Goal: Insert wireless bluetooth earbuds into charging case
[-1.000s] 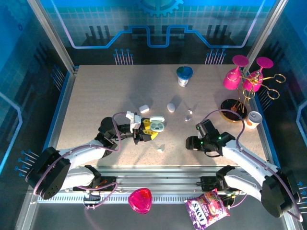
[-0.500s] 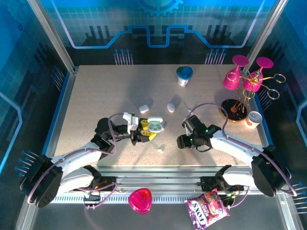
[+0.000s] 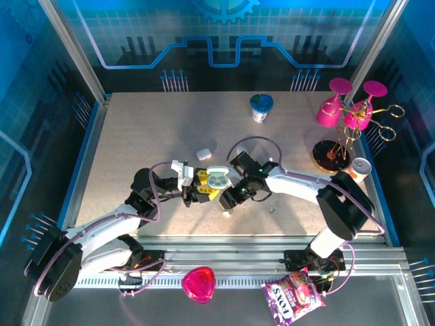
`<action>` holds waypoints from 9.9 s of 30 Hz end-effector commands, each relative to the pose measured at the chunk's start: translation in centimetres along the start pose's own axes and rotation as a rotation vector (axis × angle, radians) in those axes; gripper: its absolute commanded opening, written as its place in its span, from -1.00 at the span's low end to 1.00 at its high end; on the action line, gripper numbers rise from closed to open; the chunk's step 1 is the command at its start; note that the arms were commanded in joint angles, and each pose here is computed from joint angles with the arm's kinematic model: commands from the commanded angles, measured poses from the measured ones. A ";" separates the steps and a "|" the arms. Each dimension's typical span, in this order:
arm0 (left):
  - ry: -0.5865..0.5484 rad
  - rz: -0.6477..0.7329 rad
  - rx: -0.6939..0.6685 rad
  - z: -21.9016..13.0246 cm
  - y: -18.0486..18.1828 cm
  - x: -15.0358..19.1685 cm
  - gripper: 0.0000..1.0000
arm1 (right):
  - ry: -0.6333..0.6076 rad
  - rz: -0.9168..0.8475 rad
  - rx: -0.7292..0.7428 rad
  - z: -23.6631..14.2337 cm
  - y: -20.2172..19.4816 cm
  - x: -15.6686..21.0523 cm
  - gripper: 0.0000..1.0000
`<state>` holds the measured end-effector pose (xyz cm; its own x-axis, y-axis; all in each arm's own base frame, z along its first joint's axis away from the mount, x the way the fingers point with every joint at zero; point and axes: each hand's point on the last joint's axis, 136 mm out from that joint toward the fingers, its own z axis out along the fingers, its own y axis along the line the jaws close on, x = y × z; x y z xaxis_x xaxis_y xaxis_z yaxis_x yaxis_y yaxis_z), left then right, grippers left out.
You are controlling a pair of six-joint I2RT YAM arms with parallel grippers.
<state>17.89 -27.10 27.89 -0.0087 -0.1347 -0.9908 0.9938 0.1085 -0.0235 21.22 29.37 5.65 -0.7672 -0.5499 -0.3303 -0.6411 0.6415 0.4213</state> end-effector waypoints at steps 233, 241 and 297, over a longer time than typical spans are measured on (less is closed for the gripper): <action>-0.006 0.200 -0.448 -1.7 6.7 0.9 -0.35 | 0.072 0.588 0.293 -5.4 -8.7 14.5 0.13; 0.002 0.201 -0.451 -1.8 6.7 1.2 -0.35 | 0.083 0.540 0.330 -5.5 -9.3 12.8 0.20; -0.007 0.203 -0.438 -1.9 6.2 0.3 -0.35 | 0.061 0.593 0.176 -5.2 -10.4 11.1 -0.42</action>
<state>24.22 -24.48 25.91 0.1501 -0.0495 -0.9874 0.8283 0.5516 0.0982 19.34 14.06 1.96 -0.9927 -0.1122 -0.0452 -0.1209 0.9176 0.3786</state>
